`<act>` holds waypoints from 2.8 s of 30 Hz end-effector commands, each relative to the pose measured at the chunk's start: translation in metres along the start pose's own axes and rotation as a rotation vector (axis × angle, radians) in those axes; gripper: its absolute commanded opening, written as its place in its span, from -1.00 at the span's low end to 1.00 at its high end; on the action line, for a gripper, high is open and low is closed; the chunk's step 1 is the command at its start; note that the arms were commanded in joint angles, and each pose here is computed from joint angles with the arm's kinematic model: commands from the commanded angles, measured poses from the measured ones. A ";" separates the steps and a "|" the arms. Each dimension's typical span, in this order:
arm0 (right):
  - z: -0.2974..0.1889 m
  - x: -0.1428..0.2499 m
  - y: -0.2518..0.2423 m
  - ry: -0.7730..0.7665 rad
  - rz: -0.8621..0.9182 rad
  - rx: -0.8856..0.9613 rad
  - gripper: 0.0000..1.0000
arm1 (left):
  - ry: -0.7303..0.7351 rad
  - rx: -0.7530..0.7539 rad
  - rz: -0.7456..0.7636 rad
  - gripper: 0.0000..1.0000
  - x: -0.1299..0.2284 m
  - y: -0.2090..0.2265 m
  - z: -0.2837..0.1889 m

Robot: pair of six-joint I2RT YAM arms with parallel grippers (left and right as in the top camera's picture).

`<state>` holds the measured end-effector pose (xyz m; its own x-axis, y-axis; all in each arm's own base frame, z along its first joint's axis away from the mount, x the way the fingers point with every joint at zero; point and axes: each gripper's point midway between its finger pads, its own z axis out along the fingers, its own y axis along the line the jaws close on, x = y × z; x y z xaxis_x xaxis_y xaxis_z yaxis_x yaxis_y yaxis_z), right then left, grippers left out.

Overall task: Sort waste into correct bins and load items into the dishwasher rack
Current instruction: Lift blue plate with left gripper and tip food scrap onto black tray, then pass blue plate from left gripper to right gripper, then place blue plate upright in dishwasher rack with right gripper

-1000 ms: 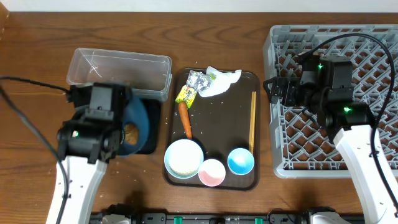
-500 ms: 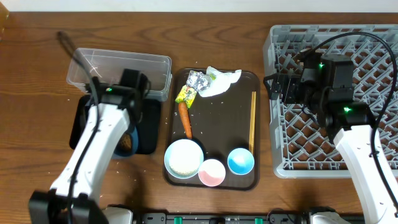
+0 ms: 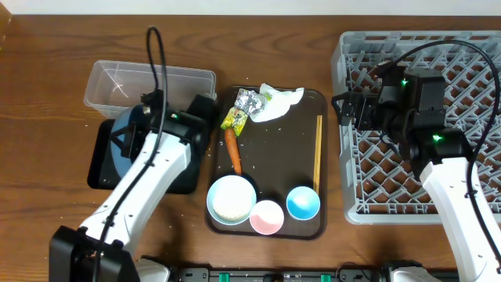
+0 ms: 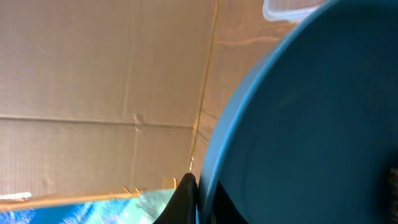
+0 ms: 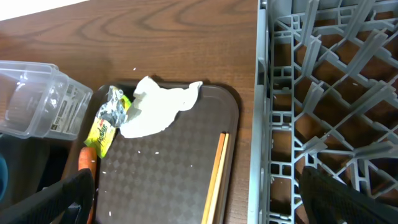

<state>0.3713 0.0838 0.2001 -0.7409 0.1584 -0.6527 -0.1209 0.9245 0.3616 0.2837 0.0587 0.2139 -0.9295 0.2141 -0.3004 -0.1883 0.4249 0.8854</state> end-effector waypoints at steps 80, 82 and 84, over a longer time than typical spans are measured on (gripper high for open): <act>-0.229 -0.076 -0.215 -0.553 0.172 1.607 -0.98 | -0.542 1.385 -0.519 0.96 -0.100 0.005 -0.238; -0.222 -0.077 -0.230 -0.465 0.113 1.656 -0.98 | -0.535 1.384 -0.514 0.96 -0.099 0.004 -0.238; -0.210 -0.073 -0.242 -0.404 0.093 1.677 -0.98 | -0.527 1.382 -0.507 0.96 -0.097 0.002 -0.237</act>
<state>0.3232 -0.2100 0.3076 -0.3351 0.0655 -0.9399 0.9067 0.2935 -0.3028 0.3002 -0.1695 0.3212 -0.6005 -0.0358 -0.7988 0.2638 0.9342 -0.2402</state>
